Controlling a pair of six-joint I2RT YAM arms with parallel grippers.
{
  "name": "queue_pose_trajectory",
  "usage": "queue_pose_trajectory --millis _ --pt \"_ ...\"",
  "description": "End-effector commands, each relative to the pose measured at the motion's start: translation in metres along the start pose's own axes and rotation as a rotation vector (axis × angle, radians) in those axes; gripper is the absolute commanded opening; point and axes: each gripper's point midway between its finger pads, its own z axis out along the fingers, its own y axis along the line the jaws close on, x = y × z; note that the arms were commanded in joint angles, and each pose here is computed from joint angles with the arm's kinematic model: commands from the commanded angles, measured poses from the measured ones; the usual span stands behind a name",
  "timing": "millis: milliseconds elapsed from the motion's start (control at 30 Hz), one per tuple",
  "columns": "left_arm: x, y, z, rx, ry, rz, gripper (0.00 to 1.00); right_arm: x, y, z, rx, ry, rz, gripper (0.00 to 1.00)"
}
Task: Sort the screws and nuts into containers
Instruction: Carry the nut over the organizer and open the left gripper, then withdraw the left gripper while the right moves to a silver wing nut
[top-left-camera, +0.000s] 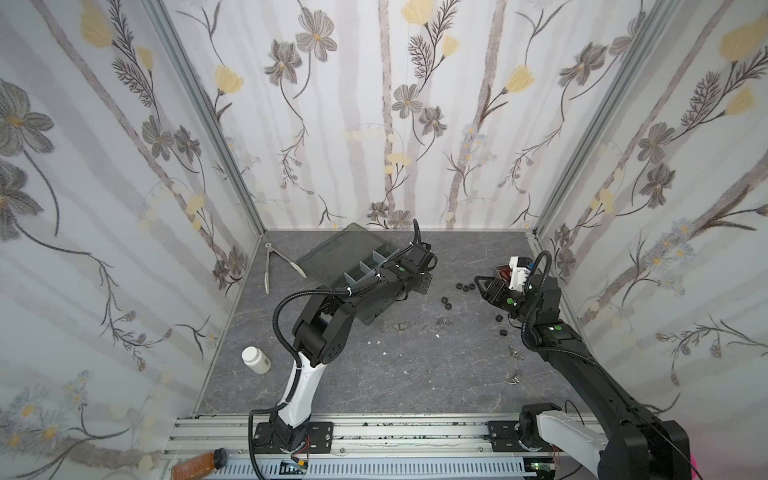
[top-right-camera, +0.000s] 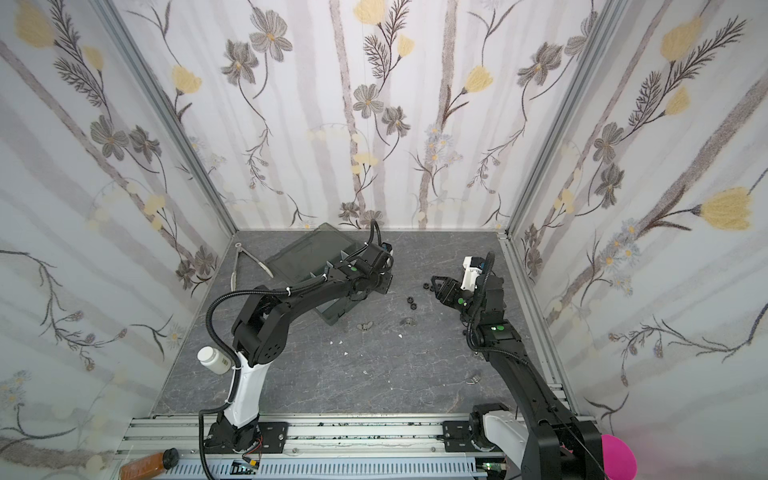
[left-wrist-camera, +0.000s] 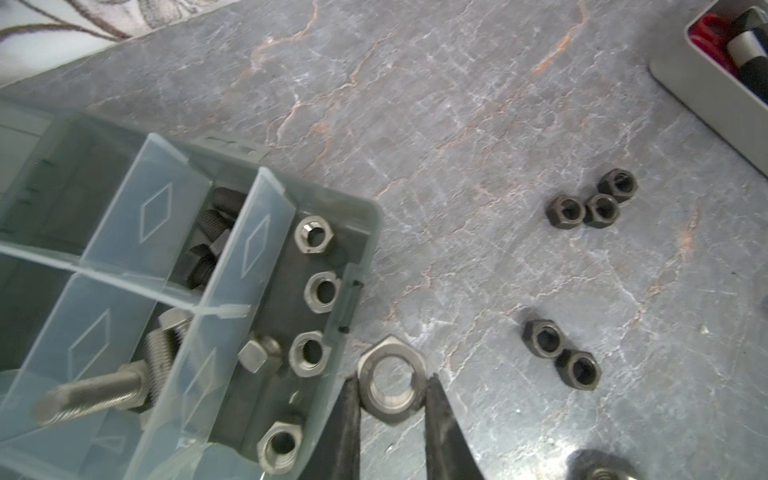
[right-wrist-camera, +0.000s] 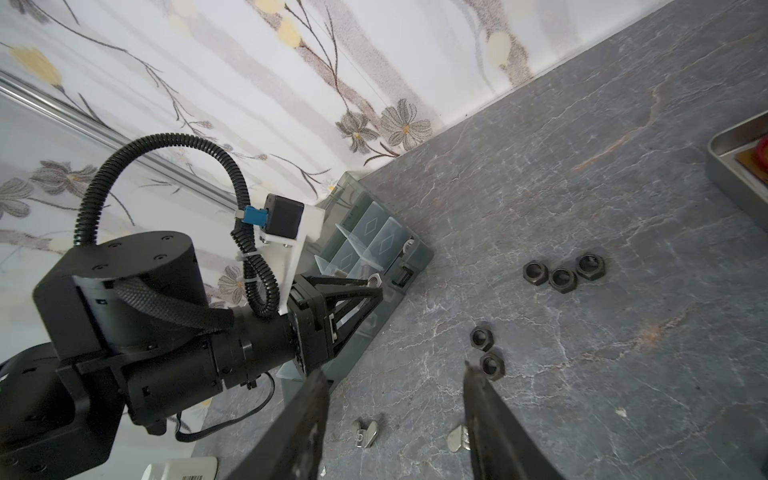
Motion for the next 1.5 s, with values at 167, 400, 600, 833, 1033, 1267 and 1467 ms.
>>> queue_pose_trajectory --millis 167,400,600,833,1033,1267,1467 --pt "-0.006 0.043 -0.005 -0.035 -0.045 -0.115 0.2 -0.003 0.02 0.014 -0.036 0.0 -0.01 0.54" --pt "0.006 0.065 0.008 -0.077 -0.006 -0.158 0.2 -0.002 0.024 0.018 -0.041 0.009 -0.01 0.54" --pt "0.006 0.066 0.011 -0.07 0.001 -0.167 0.31 -0.001 0.023 0.017 -0.031 0.013 -0.011 0.54" --pt "-0.008 0.064 -0.004 -0.054 -0.037 -0.192 0.65 -0.002 0.023 0.015 -0.014 0.027 -0.022 0.55" --pt "-0.029 0.059 -0.04 -0.007 -0.118 -0.243 0.74 -0.005 0.024 0.011 0.035 0.048 -0.048 0.55" --pt "-0.032 0.047 -0.084 0.058 -0.178 -0.313 0.83 0.02 0.019 0.013 0.124 0.15 -0.1 0.56" --pt "-0.026 0.039 -0.133 0.096 -0.24 -0.325 0.89 0.048 0.007 0.018 0.195 0.252 -0.126 0.57"
